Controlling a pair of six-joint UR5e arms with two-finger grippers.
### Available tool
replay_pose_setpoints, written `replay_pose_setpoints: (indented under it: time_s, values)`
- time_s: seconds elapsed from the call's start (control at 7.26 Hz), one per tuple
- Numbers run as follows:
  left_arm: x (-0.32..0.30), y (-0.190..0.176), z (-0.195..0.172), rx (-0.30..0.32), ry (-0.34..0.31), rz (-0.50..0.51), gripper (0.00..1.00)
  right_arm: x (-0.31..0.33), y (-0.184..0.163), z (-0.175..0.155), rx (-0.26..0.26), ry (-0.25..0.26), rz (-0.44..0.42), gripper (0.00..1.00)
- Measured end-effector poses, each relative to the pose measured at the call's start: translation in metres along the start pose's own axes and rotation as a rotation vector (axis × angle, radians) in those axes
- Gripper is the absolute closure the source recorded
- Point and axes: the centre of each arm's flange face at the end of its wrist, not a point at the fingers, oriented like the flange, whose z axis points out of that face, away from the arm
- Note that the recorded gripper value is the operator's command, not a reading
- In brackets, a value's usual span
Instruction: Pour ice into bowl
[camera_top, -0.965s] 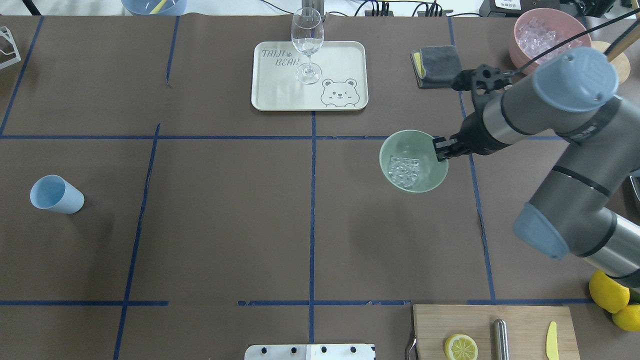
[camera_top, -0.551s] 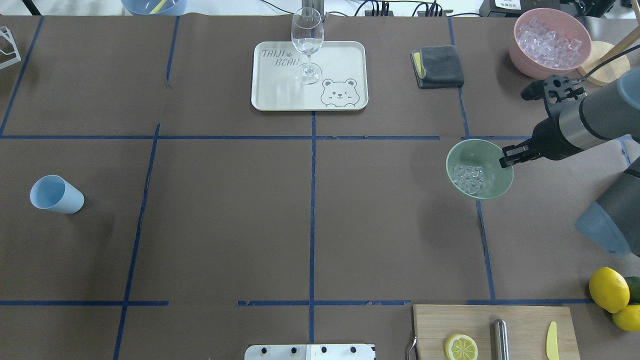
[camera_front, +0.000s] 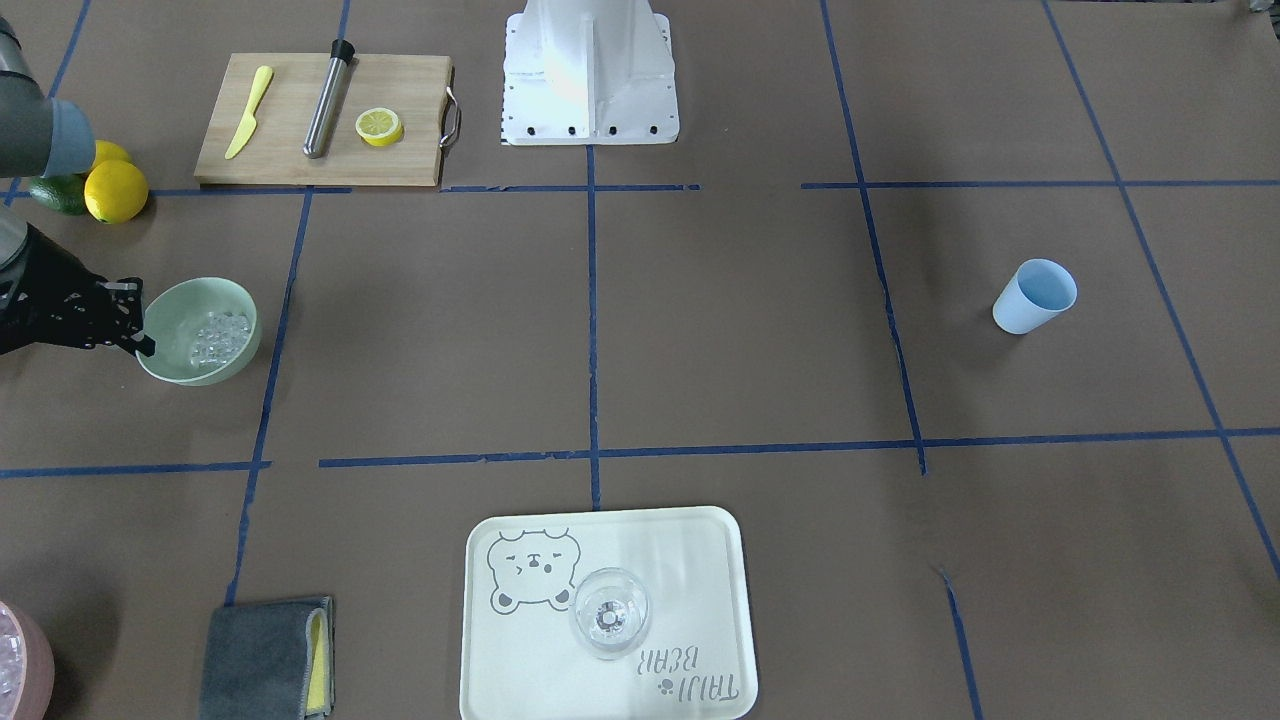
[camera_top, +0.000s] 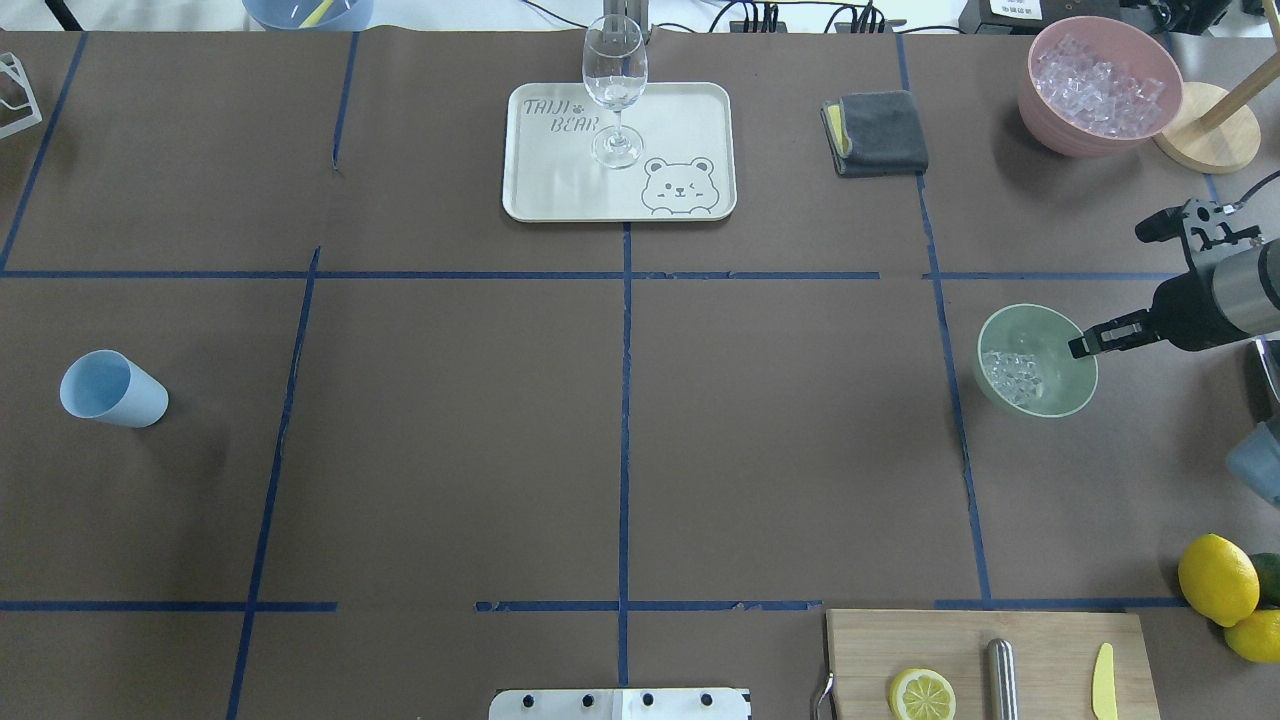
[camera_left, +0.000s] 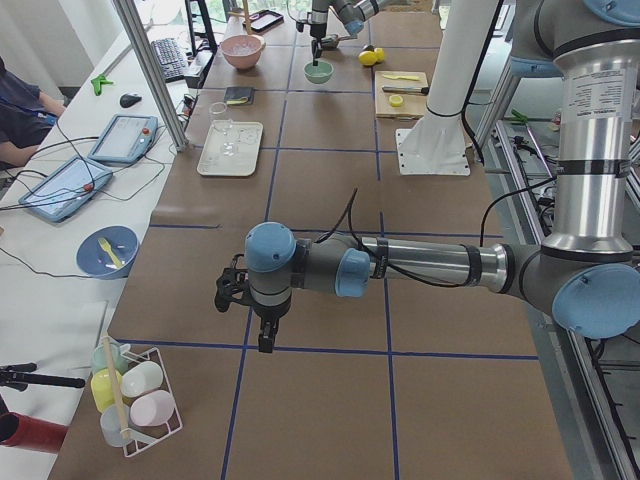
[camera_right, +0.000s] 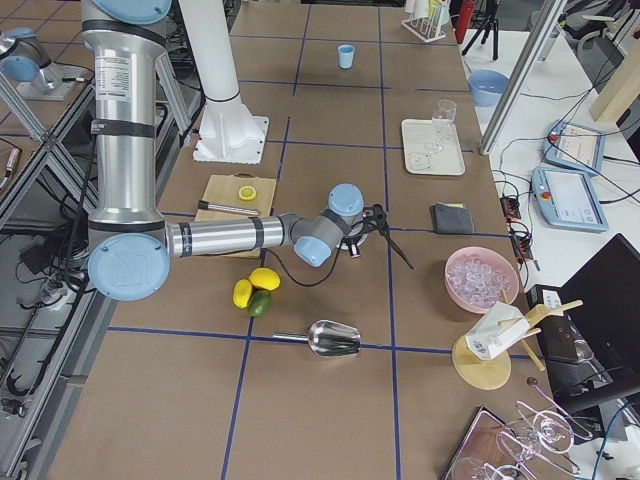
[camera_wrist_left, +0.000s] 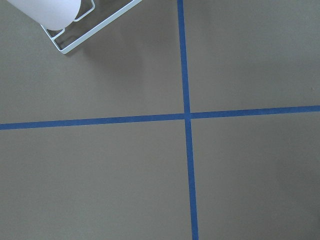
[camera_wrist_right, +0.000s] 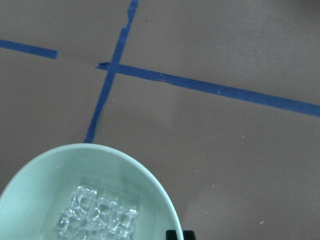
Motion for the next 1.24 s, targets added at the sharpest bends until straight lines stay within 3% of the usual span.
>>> replay_pose_setpoints:
  time_s: [0.14, 0.28, 0.41, 1.24]
  values:
    - [0.0, 0.0, 0.0, 0.0, 0.0, 0.0, 0.0, 0.021, 0.01, 0.0, -0.001, -0.017, 0.008, 1.0]
    - [0.0, 0.0, 0.0, 0.0, 0.0, 0.001, 0.0, 0.035, 0.02, -0.001, -0.006, -0.018, 0.018, 0.86]
    - [0.0, 0.0, 0.0, 0.001, 0.0, 0.001, 0.0, 0.043, 0.028, -0.001, -0.01, -0.012, 0.027, 0.01]
    - [0.0, 0.0, 0.0, 0.001, 0.0, 0.001, 0.0, 0.077, 0.021, -0.031, 0.042, 0.057, 0.055, 0.0]
